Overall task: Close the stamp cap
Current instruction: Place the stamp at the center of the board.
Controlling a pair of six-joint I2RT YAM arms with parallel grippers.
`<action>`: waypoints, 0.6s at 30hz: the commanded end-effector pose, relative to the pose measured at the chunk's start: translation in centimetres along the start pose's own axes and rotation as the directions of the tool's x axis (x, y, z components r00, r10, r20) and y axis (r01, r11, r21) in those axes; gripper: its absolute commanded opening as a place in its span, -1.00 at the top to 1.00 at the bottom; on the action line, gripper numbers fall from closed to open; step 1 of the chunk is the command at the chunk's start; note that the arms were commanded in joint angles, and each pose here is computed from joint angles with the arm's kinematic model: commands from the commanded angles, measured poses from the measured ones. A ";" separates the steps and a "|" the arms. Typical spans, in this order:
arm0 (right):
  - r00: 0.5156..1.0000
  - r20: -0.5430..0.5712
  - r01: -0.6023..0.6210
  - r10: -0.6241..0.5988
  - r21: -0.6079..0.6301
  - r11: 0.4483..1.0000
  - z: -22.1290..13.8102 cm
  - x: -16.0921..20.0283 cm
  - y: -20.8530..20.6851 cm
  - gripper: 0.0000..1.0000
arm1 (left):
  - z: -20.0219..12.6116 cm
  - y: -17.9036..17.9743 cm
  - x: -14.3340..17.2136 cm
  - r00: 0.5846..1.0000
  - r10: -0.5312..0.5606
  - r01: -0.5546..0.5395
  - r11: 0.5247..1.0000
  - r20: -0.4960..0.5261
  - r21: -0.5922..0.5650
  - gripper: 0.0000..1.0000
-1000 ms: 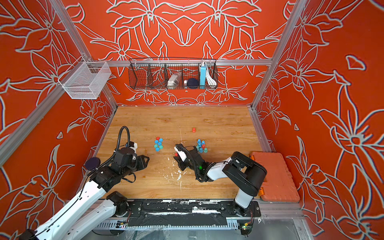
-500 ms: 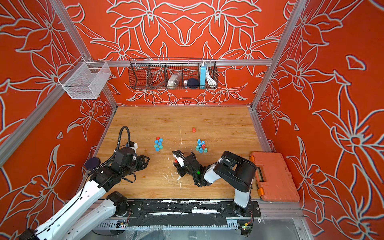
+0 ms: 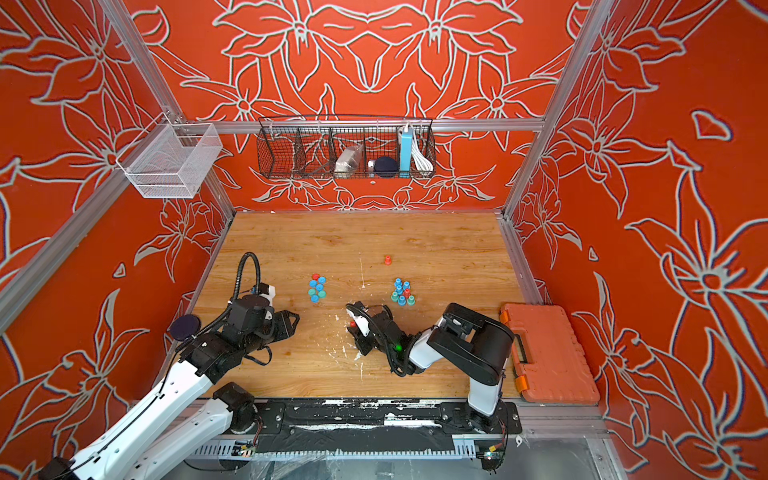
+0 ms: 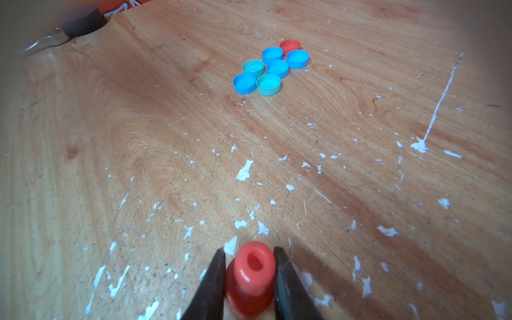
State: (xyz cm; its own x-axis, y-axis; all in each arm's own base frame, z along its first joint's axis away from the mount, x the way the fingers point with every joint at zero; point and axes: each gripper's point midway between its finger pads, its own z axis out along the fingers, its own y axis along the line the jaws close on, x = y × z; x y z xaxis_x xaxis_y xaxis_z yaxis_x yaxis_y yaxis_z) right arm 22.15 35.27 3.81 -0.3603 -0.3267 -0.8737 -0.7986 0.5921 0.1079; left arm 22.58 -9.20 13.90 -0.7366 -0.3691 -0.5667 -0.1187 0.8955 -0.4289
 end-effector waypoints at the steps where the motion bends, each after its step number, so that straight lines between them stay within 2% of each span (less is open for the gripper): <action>1: 0.999 -0.051 0.011 -0.011 0.008 1.000 -1.0 1.1 0.1 0.41 | 0.2 0.2 0.0 1.000 -0.018 0.018 1.000 -0.001 -0.004 0.08; 9: 0.995 -0.087 0.055 -0.055 0.003 0.998 -2.2 0.6 0.3 0.16 | 0.4 -0.2 -0.2 1.000 -0.015 0.015 1.000 -0.003 0.007 0.06; 13: 0.994 -0.097 0.047 -0.046 -0.001 0.999 -2.4 1.0 0.3 0.12 | 0.4 -0.3 -0.1 1.000 -0.013 0.013 1.000 -0.006 0.012 0.07; 18: 0.994 -0.096 0.044 -0.045 -0.006 0.999 -3.4 -0.6 0.8 0.05 | 0.2 -0.5 -0.5 1.000 -0.009 0.009 1.000 0.002 0.017 0.06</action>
State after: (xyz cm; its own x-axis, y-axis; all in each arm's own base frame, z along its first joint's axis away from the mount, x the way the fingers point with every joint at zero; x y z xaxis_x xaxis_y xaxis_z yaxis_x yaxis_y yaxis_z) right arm 20.49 33.45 4.60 -0.3693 -0.4226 -0.8277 -0.8149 0.5754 0.0698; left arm 22.74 -9.55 13.65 -0.7466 -0.3650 -0.5561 -0.1144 0.8940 -0.4332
